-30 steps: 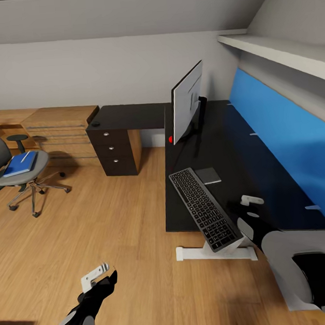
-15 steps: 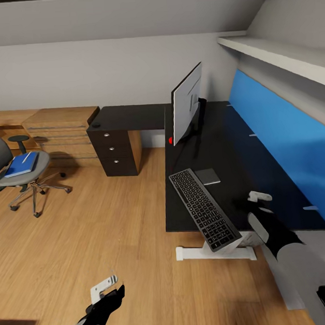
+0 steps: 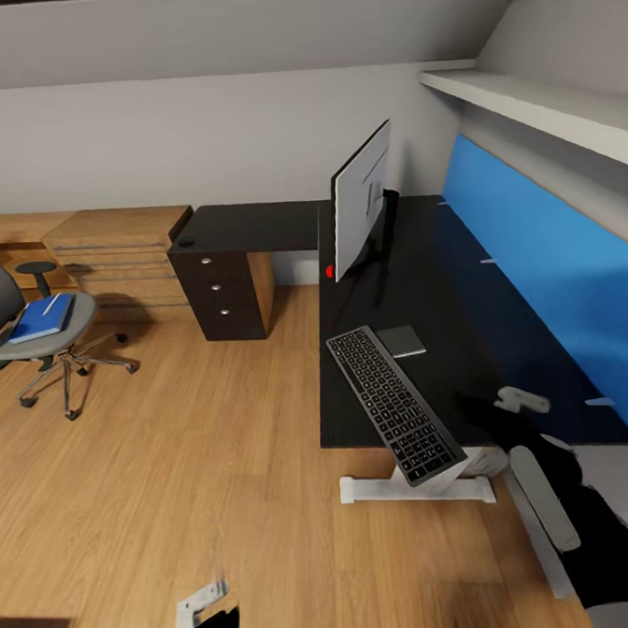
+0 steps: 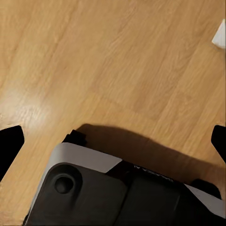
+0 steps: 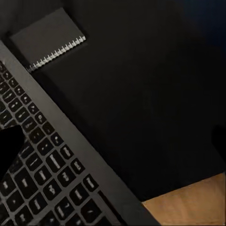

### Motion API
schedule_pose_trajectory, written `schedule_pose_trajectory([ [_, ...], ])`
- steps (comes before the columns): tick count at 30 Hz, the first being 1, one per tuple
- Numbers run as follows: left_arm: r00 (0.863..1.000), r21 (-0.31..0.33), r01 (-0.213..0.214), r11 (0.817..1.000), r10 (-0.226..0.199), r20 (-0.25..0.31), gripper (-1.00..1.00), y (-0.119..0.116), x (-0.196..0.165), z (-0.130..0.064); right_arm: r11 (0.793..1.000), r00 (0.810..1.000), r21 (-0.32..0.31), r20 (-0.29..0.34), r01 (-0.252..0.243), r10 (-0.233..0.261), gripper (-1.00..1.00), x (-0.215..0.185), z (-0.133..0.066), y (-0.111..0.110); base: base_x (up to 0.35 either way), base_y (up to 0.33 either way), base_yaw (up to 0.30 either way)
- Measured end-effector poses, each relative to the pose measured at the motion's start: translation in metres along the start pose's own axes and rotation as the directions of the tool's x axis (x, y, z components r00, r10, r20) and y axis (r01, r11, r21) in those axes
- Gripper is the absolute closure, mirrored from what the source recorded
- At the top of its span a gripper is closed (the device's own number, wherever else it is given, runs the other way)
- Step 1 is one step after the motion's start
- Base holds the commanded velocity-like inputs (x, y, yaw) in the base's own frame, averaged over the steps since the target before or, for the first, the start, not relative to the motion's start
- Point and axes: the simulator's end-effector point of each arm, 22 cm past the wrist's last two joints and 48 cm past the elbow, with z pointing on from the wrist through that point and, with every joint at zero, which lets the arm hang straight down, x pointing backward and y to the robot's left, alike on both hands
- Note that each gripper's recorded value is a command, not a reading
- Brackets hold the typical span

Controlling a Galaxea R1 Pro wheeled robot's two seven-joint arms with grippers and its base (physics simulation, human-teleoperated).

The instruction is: In the bedroom, organize the workspace by keeping the computer under the desk, ensuring the monitor is on the desk, placing the keyboard on the desk next to the monitor, placing the mouse on the desk next to the keyboard, moving the folder from the swivel chair onto the desk next to the mouse, stacking the notebook on top of the folder with the pen on top of the notebook, and positioning the swivel chair next to the desk.

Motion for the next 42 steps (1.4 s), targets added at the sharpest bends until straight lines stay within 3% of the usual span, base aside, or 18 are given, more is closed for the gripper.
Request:
schedule_pose_trajectory([
  [2,0.999,-0.022,-0.008,1.000,0.007,-0.042,-1.00,0.011,0.021,0.006,0.997,0.998,-0.038,-0.031,-0.063,0.062,-1.00,0.007,-0.006,0.009,0.000,0.000,0.000],
  [6,0.997,-0.054,-0.019,0.998,0.015,-0.073,-1.00,0.030,0.042,0.013,0.989,0.991,-0.080,-0.060,-0.122,0.118,-1.00,0.016,-0.017,0.019,0.000,0.000,0.000],
  [9,0.999,-0.089,-0.021,0.996,0.017,-0.049,-1.00,0.051,0.049,0.019,0.983,0.986,-0.101,-0.081,-0.153,0.145,-1.00,0.026,-0.025,0.022,0.000,0.000,0.000],
  [13,0.999,-0.112,-0.007,0.994,0.010,0.031,-1.00,0.065,0.038,0.021,0.975,0.979,-0.120,-0.101,-0.189,0.177,-1.00,0.032,-0.029,0.027,0.000,0.000,0.000],
  [14,0.995,-0.134,-0.001,0.991,0.014,0.100,-1.00,0.083,0.022,0.021,0.943,0.952,-0.163,-0.149,-0.290,0.267,-1.00,0.038,-0.034,0.038,0.000,0.000,0.000],
  [15,0.994,-0.137,-0.001,0.991,0.015,0.106,-1.00,0.086,0.020,0.021,0.936,0.945,-0.169,-0.158,-0.310,0.285,-1.00,0.039,-0.035,0.039,-0.024,0.000,0.000],
  [16,0.993,-0.145,-0.003,0.989,0.020,0.120,-1.00,0.092,0.016,0.021,0.899,0.913,-0.193,-0.192,-0.394,0.359,-1.00,0.038,-0.037,0.045,-0.050,0.000,0.000],
  [19,0.993,-0.149,-0.004,0.989,0.021,0.117,-1.00,0.094,0.017,0.022,0.885,0.901,-0.194,-0.199,-0.422,0.386,-1.00,0.036,-0.038,0.043,-0.174,0.000,0.000],
  [21,0.994,-0.155,-0.007,0.988,0.024,0.107,-1.00,0.097,0.022,0.022,0.875,0.887,-0.175,-0.191,-0.451,0.420,-1.00,0.033,-0.037,0.028,-0.324,0.000,-0.158],
  [32,0.995,-0.157,-0.009,0.988,0.024,0.096,-1.00,0.097,0.028,0.023,0.873,0.886,-0.174,-0.187,-0.456,0.425,-1.00,0.032,-0.038,0.026,-0.331,0.000,-0.224],
  [42,0.994,-0.154,-0.007,0.988,0.023,0.103,-1.00,0.096,0.026,0.022,0.872,0.887,-0.181,-0.181,-0.455,0.425,-1.00,0.027,-0.042,0.027,-0.217,0.000,-0.072],
])
